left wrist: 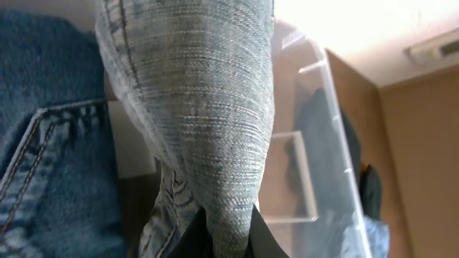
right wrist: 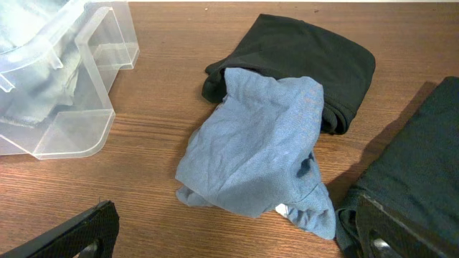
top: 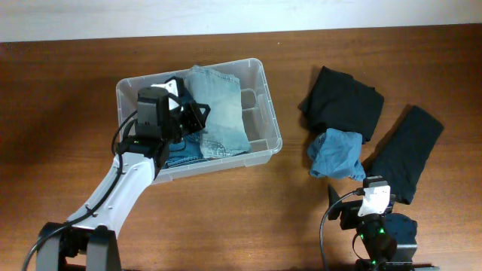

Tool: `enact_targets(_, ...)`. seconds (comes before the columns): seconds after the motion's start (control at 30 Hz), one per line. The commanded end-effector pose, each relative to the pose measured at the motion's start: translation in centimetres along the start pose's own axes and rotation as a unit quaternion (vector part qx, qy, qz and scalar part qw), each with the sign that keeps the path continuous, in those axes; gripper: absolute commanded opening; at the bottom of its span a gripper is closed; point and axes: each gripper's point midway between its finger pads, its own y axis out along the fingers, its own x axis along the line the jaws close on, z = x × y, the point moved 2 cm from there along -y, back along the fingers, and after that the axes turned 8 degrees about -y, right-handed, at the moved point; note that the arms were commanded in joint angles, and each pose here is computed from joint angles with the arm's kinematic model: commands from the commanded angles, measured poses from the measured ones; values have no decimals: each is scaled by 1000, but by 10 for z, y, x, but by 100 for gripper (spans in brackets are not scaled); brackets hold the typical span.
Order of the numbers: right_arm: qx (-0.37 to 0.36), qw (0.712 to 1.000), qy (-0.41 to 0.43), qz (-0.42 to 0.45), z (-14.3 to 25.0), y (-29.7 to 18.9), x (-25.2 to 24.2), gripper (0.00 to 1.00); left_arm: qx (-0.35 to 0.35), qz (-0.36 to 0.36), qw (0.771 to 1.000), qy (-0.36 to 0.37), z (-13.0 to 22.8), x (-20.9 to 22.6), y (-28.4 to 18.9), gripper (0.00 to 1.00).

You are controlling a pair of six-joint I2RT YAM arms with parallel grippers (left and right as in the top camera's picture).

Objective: Pack container
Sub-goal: 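Lower the light-grey jeans beside the blue jeans and release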

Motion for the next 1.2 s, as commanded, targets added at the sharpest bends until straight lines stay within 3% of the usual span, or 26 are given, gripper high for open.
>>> enact_targets(0.0,1,1000,-1,0,2,1,0,98,11,10,999,33,2,-3,-3,1)
enact_targets(0.2,1,1000,-1,0,2,1,0,98,11,23,999,32,6,-15,1,2)
enact_targets(0.53,1,1000,-1,0,2,1,0,98,-2,120,992,42,16,-77,7,1)
enact_targets(0.87,1,1000,-1,0,2,1,0,98,54,48,997,-6,45,-24,53,1)
enact_targets(1.17,1,1000,-1,0,2,1,0,98,72,47,996,-10,48,-10,61,1)
